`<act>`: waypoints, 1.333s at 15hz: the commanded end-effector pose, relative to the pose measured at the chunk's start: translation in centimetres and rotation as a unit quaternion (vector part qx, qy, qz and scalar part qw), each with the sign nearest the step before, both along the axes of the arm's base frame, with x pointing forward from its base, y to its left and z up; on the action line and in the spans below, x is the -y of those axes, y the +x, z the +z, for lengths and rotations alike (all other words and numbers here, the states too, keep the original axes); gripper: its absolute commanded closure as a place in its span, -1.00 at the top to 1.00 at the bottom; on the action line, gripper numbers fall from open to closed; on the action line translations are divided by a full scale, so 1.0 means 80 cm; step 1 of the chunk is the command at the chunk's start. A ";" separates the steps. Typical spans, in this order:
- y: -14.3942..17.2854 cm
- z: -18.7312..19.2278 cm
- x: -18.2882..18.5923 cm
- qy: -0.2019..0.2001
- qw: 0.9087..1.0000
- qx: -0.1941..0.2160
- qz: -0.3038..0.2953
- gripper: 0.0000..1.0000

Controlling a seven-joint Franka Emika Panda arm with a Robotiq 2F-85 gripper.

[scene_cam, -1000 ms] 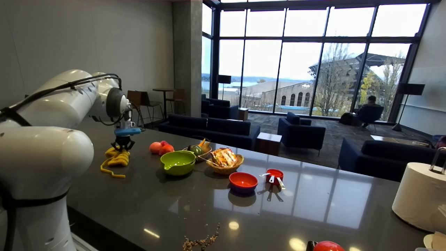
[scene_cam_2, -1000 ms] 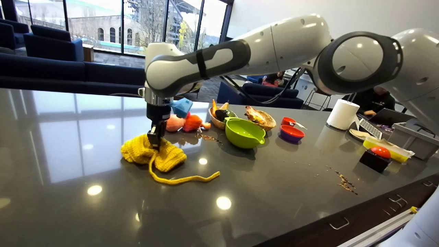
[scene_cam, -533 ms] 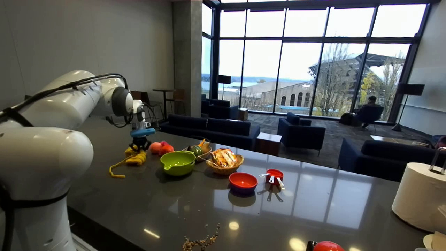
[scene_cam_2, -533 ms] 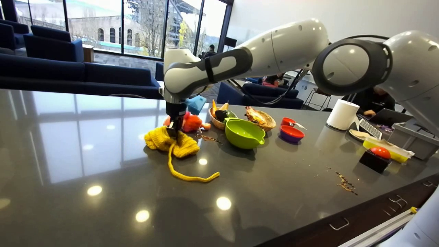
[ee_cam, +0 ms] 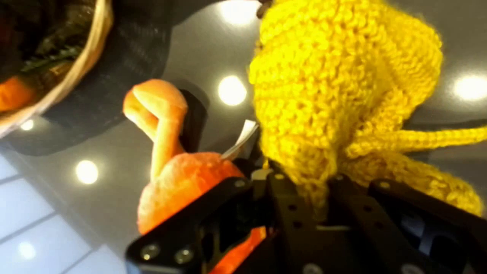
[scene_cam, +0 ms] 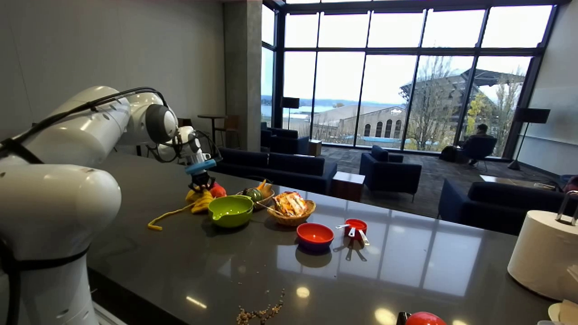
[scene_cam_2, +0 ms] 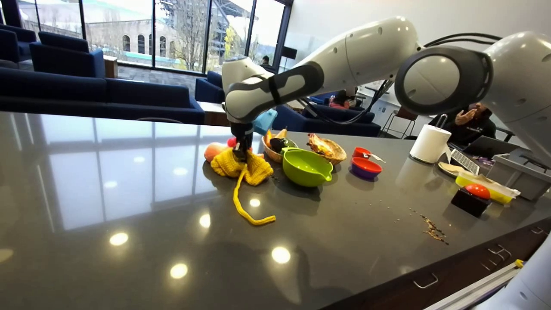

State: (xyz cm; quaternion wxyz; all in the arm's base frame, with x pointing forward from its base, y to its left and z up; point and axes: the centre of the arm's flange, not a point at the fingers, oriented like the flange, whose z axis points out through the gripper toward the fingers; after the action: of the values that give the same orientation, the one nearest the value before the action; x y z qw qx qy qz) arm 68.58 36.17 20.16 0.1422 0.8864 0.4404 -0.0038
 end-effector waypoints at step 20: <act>-0.280 0.227 0.005 0.035 0.988 -0.022 -0.151 -0.92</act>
State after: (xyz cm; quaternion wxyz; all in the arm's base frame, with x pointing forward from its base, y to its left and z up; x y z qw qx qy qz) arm 51.06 40.53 37.25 0.0952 0.9310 0.3500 -0.0402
